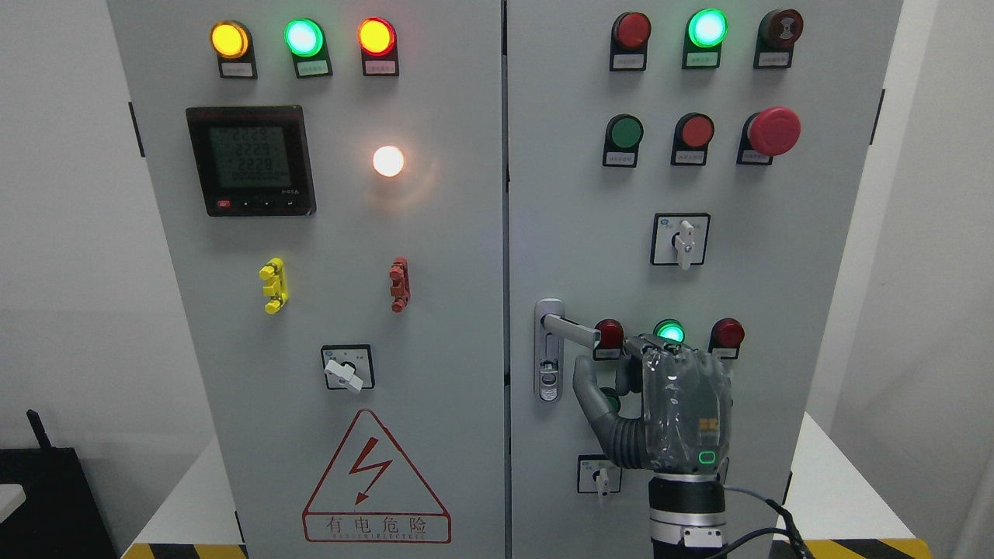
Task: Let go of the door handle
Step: 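Open the right hand to release the silver handle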
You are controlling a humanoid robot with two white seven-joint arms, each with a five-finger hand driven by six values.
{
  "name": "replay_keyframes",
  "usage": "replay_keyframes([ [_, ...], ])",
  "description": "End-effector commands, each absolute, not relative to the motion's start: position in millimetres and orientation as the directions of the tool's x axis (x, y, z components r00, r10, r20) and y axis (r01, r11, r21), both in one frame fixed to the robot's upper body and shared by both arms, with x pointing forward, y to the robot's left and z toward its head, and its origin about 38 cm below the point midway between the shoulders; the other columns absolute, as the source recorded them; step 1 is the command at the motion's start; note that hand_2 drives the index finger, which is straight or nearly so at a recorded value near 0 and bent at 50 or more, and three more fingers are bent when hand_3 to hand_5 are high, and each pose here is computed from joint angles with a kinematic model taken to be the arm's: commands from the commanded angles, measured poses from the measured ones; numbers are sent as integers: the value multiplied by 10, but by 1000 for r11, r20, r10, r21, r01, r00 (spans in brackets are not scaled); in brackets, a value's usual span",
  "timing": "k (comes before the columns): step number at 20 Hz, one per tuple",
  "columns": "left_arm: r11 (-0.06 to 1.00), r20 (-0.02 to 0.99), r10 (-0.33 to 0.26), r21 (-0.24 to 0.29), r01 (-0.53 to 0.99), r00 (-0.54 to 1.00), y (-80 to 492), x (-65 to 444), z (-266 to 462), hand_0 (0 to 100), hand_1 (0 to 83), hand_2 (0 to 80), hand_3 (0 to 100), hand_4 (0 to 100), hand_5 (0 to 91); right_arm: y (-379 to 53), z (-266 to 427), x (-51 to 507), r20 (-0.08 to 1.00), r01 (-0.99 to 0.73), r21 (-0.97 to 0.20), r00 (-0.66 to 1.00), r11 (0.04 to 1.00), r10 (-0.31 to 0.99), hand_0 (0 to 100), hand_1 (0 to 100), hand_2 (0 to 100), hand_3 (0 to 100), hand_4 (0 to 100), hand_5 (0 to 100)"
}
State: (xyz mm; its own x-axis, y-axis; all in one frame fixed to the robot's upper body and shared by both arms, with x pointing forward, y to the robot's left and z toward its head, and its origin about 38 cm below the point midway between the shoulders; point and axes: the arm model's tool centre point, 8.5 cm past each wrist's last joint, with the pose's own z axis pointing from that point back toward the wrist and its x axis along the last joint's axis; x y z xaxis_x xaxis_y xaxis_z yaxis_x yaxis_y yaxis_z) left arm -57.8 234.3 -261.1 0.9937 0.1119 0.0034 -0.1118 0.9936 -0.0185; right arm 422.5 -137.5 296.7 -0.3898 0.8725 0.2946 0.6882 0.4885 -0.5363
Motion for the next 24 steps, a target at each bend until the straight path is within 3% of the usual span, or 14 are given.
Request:
replay_keyframes([
  [1,995,-17,99,-19,-99,995,2340,-648,-2601,120,389,0,0,0,0,-1762,2629,3964,225,698,-580,-358,420,906,453,599,919,1000,1000,996],
  [2,995,-17,99,-19,-99,995,2340,-648,-2601,120,389,0,0,0,0,-1930,2537,3913,215,701,-599,-326,388,921,456,598,899,1000,980,994],
  [3,995,-17,99,-19,-99,995,2340,-648,-2601,120,389,0,0,0,0,-2080,2449,3872,209,700,-619,-292,357,933,464,593,807,1000,929,963],
  [4,995,-17,97,-19,-98,995,2340,-648,-2601,120,389,0,0,0,0,-2222,2408,3848,197,704,-628,-267,330,943,466,592,627,914,763,779],
  [5,995,-17,97,-19,-98,995,2340,-648,-2601,120,389,0,0,0,0,-2371,2411,3829,181,714,-626,-258,314,949,467,587,565,817,699,695],
  [6,995,-17,99,-19,-99,995,2340,-648,-2601,120,389,0,0,0,0,-2529,2413,3795,179,719,-617,-267,320,947,479,550,293,449,356,354],
  [7,995,-17,99,-19,-99,995,2340,-648,-2601,120,389,0,0,0,0,-2656,2401,3741,185,716,-604,-301,350,935,503,498,149,252,179,189],
  [8,995,-17,99,-19,-99,995,2340,-648,-2601,120,389,0,0,0,0,-2781,2424,3702,188,717,-586,-332,377,924,512,468,73,164,82,81],
  [9,995,-17,99,-19,-99,995,2340,-648,-2601,120,389,0,0,0,0,-2879,2463,3679,189,717,-573,-355,397,915,524,395,0,12,0,0],
  [12,995,-17,99,-17,-99,995,2350,-648,-2600,120,389,0,0,0,0,-3006,2612,3606,187,728,-532,-398,433,898,503,274,0,0,0,0],
  [15,995,-17,97,-19,-98,995,2340,-648,-2601,120,389,0,0,0,0,-2987,2675,3574,184,730,-505,-429,460,884,485,224,0,0,0,0],
  [24,995,-17,99,-19,-99,995,2340,-648,-2601,120,389,0,0,0,0,-2869,2860,3568,159,740,-469,-465,481,871,454,229,0,0,0,0],
])
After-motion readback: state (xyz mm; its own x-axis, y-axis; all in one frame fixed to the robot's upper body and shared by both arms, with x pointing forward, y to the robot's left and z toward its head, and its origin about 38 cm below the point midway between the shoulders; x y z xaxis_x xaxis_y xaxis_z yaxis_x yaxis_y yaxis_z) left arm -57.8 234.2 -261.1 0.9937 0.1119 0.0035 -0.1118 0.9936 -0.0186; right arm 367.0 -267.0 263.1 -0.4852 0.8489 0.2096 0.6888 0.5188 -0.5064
